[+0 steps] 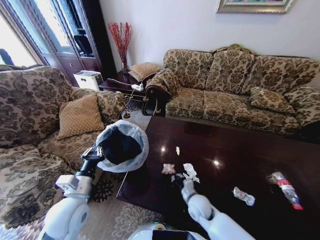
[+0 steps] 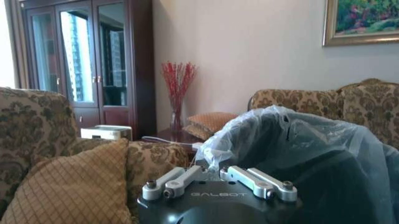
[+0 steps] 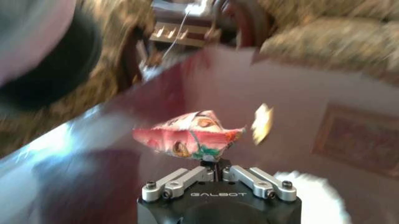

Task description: Move to the front of the table and place the trash on the table into the trash bin.

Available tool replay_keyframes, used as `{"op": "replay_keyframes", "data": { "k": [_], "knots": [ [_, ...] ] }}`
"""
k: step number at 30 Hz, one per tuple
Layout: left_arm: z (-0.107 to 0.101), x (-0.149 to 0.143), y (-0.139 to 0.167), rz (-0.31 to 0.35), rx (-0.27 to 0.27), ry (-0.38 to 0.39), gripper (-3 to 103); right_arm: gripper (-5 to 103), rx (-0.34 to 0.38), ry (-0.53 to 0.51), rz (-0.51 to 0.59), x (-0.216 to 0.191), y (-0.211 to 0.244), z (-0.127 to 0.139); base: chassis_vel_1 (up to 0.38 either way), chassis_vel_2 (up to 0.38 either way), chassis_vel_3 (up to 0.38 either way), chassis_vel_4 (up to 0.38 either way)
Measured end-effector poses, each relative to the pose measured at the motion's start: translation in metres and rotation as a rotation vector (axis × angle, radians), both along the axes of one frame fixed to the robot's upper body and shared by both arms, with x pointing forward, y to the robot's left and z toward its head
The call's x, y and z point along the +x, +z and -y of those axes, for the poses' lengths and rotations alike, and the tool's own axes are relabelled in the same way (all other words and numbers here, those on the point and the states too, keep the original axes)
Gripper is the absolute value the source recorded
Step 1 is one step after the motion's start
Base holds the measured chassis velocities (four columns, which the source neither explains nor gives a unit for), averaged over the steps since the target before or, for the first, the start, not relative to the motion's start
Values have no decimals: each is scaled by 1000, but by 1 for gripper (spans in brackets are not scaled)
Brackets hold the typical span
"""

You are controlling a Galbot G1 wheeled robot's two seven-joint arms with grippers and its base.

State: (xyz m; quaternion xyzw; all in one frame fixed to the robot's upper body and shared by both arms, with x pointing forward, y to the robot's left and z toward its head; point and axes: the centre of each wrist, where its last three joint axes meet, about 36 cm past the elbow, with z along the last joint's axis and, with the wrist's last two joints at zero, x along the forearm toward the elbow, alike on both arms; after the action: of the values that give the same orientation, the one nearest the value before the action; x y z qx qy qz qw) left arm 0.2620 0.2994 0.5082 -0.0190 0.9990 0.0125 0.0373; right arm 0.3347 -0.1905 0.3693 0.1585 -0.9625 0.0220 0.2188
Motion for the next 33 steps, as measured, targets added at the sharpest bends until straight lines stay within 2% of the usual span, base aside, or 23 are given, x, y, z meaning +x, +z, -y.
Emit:
{"op": "replay_keyframes", "data": {
  "k": [3, 7, 9, 12, 15, 16, 18, 20, 23, 24, 26, 28, 30, 33],
  "knots": [
    [-2, 10, 1, -11, 4, -36, 3, 0, 12, -28, 63, 3, 34, 27, 0, 0, 0, 0],
    [-6, 20, 4, -15, 13, -63, 3, 0, 21, -35, 113, 6, 62, 43, 0, 0, 0, 0],
    [-12, 36, 9, -21, 20, -94, 3, 0, 41, -35, 187, 14, 102, 57, 0, 0, 0, 0],
    [-16, 46, 12, -26, 26, -111, 3, 0, 57, -26, 229, 20, 128, 63, 0, 0, 0, 0],
    [-26, 73, 19, -34, 36, -139, 3, 0, 98, 50, 302, 23, 194, 80, 0, 0, 0, 0],
    [-26, 73, 19, -34, 36, -139, 3, 0, 98, 50, 302, 23, 194, 80, 0, 0, 0, 0],
    [-29, 87, 20, -43, 44, -155, 3, 0, 121, 102, 339, 24, 227, 85, 0, 0, 0, 0],
    [-30, 94, 19, -50, 49, -166, 3, 0, 142, 128, 353, 25, 243, 86, 0, 0, 0, 0],
    [-29, 120, 16, -82, 45, -195, 3, 0, 279, 240, 347, 31, 282, 73, 0, 0, 0, 0],
    [-29, 120, 16, -82, 45, -195, 3, 0, 279, 240, 347, 31, 282, 73, 0, 0, 0, 0],
    [-24, 138, 18, -102, 32, -222, 3, 0, 362, 324, 337, 36, 302, 55, 0, 0, 0, 0],
    [-23, 144, 20, -105, 29, -230, 3, 0, 379, 347, 330, 38, 306, 49, 0, 0, 0, 0],
    [-18, 161, 32, -93, 34, -262, 3, 0, 400, 439, 299, 43, 307, 32, 0, 0, 0, 0],
    [-13, 170, 42, -88, 35, -292, 3, 0, 395, 501, 269, 49, 303, 23, 0, 0, 0, 0]
  ]
}}
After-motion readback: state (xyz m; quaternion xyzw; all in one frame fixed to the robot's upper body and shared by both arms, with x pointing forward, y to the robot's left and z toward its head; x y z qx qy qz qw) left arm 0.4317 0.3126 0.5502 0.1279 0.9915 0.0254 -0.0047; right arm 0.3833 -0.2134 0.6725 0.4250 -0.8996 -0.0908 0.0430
